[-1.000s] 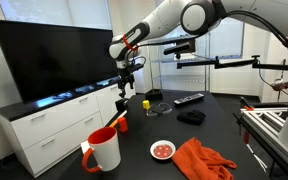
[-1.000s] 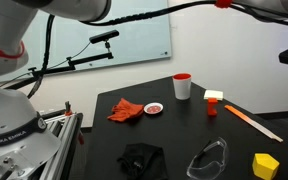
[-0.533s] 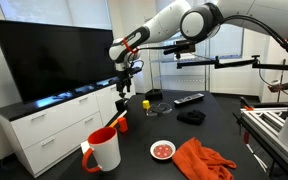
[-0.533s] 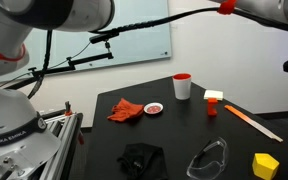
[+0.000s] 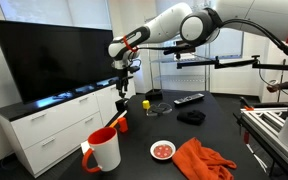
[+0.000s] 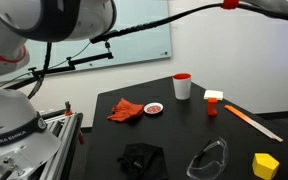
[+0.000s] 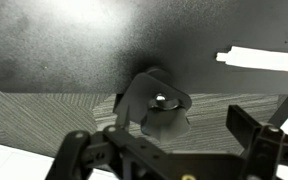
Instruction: Rotate the top of the black clump.
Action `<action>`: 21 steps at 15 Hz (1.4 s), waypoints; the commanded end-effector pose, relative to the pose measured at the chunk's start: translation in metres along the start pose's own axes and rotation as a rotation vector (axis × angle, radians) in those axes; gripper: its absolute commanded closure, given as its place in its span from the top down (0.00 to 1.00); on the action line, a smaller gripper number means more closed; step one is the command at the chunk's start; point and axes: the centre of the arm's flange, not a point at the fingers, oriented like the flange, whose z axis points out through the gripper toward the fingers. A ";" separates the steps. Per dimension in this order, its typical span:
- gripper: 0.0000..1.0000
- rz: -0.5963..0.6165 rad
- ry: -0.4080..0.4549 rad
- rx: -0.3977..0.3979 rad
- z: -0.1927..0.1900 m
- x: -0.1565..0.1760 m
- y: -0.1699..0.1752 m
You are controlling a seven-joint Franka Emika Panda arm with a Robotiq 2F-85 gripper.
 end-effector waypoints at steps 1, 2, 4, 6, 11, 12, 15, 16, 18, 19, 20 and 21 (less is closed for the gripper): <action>1.00 -0.132 -0.011 0.000 -0.007 0.029 0.026; 1.00 -0.153 -0.029 -0.020 -0.006 0.029 0.026; 1.00 -0.158 -0.047 -0.064 -0.001 0.029 0.030; 1.00 -0.137 -0.049 -0.101 0.004 0.032 0.035; 1.00 -0.112 -0.020 -0.101 0.013 0.041 0.032; 1.00 -0.113 -0.016 -0.099 0.014 0.043 0.029; 1.00 -0.108 -0.007 -0.098 0.014 0.050 0.022; 1.00 -0.109 -0.006 -0.100 0.013 0.053 0.021; 1.00 -0.109 -0.003 -0.105 0.011 0.054 0.020; 1.00 -0.109 -0.002 -0.108 0.010 0.054 0.021; 1.00 -0.107 -0.001 -0.109 0.011 0.054 0.021; 0.90 -0.104 0.001 -0.113 0.010 0.055 0.021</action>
